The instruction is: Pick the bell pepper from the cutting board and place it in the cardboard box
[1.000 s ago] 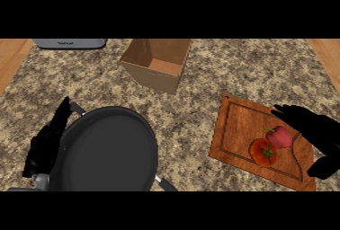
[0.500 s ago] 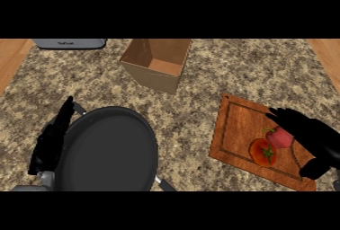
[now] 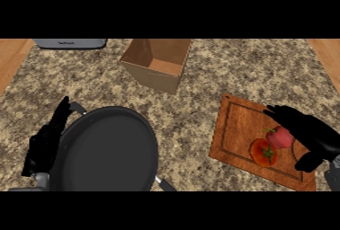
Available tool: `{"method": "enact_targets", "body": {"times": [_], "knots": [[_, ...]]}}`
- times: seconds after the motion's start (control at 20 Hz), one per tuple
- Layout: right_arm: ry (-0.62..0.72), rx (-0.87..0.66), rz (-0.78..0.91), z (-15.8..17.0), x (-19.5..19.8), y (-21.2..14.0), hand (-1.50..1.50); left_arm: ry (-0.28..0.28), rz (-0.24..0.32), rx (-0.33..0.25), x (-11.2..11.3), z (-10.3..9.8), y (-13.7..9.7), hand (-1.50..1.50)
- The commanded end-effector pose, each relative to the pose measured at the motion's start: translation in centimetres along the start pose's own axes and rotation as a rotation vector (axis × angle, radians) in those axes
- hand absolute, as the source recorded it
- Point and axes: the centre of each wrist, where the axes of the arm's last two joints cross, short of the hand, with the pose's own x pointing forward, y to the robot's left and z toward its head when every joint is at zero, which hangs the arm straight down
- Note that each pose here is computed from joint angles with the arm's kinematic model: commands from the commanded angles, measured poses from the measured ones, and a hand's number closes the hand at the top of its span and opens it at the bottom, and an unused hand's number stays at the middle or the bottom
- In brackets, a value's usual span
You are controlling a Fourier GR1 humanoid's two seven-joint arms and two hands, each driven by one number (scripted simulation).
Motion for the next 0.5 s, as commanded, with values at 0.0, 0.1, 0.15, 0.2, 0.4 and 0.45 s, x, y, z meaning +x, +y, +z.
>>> {"method": "enact_targets", "body": {"times": [0.0,0.1,0.15,0.2,0.4,0.45], "knots": [[0.008,0.002,-0.009,-0.4,0.7,0.0,-1.50,0.000,-0.013,0.001,-0.7,1.4,-0.9,0.00],[0.007,0.008,0.013,0.1,-0.4,-0.1,-1.50,0.001,0.011,0.010,0.6,0.1,-1.3,0.00],[0.012,0.017,0.021,-0.4,-0.3,1.5,-1.50,0.008,-0.021,0.003,0.0,1.8,-0.5,0.00],[0.009,0.029,0.034,-2.4,0.9,1.3,-1.50,0.004,-0.007,-0.008,-0.1,-0.1,-0.6,0.00],[0.035,0.061,0.053,-1.5,-0.2,4.0,-1.50,-0.006,0.007,-0.019,-0.3,0.6,-1.0,0.00],[0.013,0.061,0.027,-1.8,0.0,1.3,-1.50,-0.003,-0.011,0.004,-0.6,0.7,-0.3,0.00]]}}
